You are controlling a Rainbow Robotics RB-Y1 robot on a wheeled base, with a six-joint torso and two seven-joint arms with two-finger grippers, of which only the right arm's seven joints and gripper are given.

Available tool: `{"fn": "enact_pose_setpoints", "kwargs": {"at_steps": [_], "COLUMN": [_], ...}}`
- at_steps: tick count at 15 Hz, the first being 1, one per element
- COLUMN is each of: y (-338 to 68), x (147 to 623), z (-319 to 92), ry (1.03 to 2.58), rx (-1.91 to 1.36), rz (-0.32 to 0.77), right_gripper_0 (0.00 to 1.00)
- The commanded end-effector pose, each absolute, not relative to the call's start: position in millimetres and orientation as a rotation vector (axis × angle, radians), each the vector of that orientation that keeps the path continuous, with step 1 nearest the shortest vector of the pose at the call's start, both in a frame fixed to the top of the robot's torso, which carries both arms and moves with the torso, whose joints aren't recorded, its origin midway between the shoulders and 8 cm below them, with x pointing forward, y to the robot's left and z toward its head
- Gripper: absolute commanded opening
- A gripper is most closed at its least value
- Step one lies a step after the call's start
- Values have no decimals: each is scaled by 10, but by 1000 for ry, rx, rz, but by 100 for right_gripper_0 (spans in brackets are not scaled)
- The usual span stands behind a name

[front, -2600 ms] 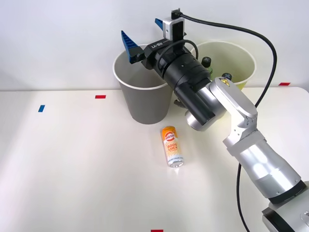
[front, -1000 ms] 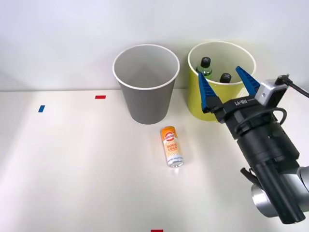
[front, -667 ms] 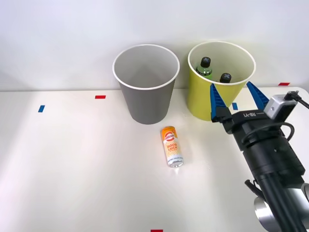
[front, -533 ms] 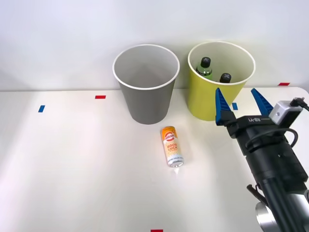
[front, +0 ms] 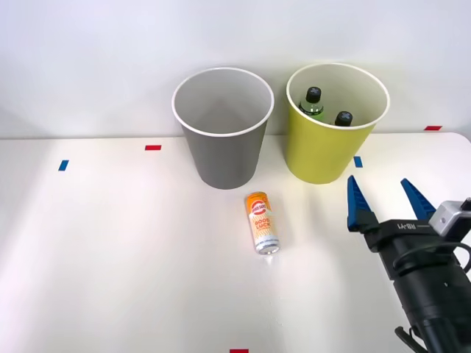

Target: Put cans in the gray bin, plastic bottles in the light green bin

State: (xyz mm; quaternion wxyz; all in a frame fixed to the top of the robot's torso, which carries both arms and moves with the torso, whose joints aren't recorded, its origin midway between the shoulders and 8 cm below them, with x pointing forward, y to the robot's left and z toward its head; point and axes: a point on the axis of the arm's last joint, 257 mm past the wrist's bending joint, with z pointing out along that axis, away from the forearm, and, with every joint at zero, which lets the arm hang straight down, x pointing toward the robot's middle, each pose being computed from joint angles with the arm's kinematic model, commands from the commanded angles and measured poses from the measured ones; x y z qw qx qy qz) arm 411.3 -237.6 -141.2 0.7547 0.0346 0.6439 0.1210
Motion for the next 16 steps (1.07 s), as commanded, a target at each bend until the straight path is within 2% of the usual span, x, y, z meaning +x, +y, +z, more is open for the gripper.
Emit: {"fn": "enact_pose_setpoints", "kwargs": {"at_steps": [1, 5, 13, 14, 16], "y": [-2482, -2534, -2709, -2740, -2832], "x": [3938, 3685, 3271, 3230, 3117], "z": [-1539, -1740, -2136, -2178, -2241], "ry": [1411, 1440, 1425, 1427, 1438], "rx": [31, -22, -13, -32, -99], "rz": [141, 26, 29, 2, -141], "right_gripper_0": [100, 100, 100, 100, 100]}}
